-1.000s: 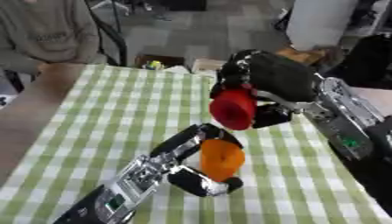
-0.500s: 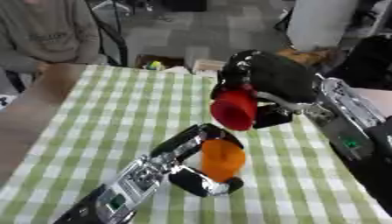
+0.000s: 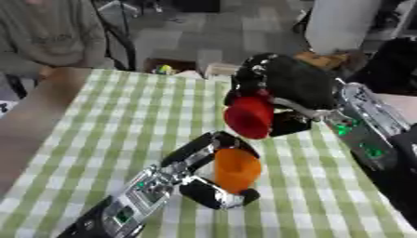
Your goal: Pour the contents of one cup into another cup.
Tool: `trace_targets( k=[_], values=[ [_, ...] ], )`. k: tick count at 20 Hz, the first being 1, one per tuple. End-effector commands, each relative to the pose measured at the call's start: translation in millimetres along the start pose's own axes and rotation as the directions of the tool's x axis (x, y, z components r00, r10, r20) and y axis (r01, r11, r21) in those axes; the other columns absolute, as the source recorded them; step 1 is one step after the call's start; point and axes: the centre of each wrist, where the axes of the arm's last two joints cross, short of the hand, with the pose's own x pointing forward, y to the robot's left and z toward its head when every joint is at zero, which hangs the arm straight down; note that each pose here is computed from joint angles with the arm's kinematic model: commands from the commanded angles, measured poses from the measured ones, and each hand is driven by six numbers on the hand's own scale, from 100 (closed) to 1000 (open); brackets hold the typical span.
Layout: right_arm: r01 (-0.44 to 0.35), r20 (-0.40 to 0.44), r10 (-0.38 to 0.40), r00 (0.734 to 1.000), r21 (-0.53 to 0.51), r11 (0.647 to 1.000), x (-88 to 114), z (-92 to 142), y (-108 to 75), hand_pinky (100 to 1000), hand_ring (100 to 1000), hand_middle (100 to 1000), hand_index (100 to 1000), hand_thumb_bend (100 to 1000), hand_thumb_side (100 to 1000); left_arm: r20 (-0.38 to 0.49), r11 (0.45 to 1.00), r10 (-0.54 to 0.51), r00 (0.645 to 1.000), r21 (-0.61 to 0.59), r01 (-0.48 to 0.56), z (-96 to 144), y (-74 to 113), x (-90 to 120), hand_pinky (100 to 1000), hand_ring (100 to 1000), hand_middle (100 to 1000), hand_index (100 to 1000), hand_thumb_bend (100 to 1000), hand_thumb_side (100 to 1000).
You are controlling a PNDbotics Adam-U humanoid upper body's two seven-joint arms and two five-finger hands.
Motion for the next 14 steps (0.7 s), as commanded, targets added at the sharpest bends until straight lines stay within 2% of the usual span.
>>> trace_targets(
  k=[1, 7, 11, 14],
  values=[
    [-0.043, -0.020, 0.043, 0.999, -0.027, 0.999, -7.0, 4.2, -16.7, 606, 485, 326, 471, 100, 100, 0.015, 0.999, -0.042, 0.999, 0.028, 0.042, 1.3, 12.6, 4.4, 394, 256, 146, 648, 100, 270],
    [-0.045, -0.076, 0.039, 0.996, -0.070, 0.997, -12.0, 11.6, -24.8, 603, 477, 315, 467, 100, 100, -0.062, 0.992, -0.086, 0.994, 0.086, 0.091, 11.5, 14.9, -15.3, 392, 259, 148, 643, 100, 276],
    [0.006, -0.113, -0.019, 0.993, -0.112, 0.994, -14.4, 13.9, -25.0, 592, 457, 291, 456, 100, 100, -0.146, 0.977, -0.104, 0.984, 0.171, 0.129, 22.2, 16.5, -39.1, 398, 277, 165, 645, 115, 299],
    [0.036, -0.124, -0.053, 0.991, -0.135, 0.990, -14.2, 15.2, -27.0, 586, 444, 275, 448, 100, 100, -0.225, 0.944, -0.102, 0.969, 0.287, 0.166, 34.4, 21.4, -59.9, 410, 291, 178, 646, 244, 353]
  ],
)
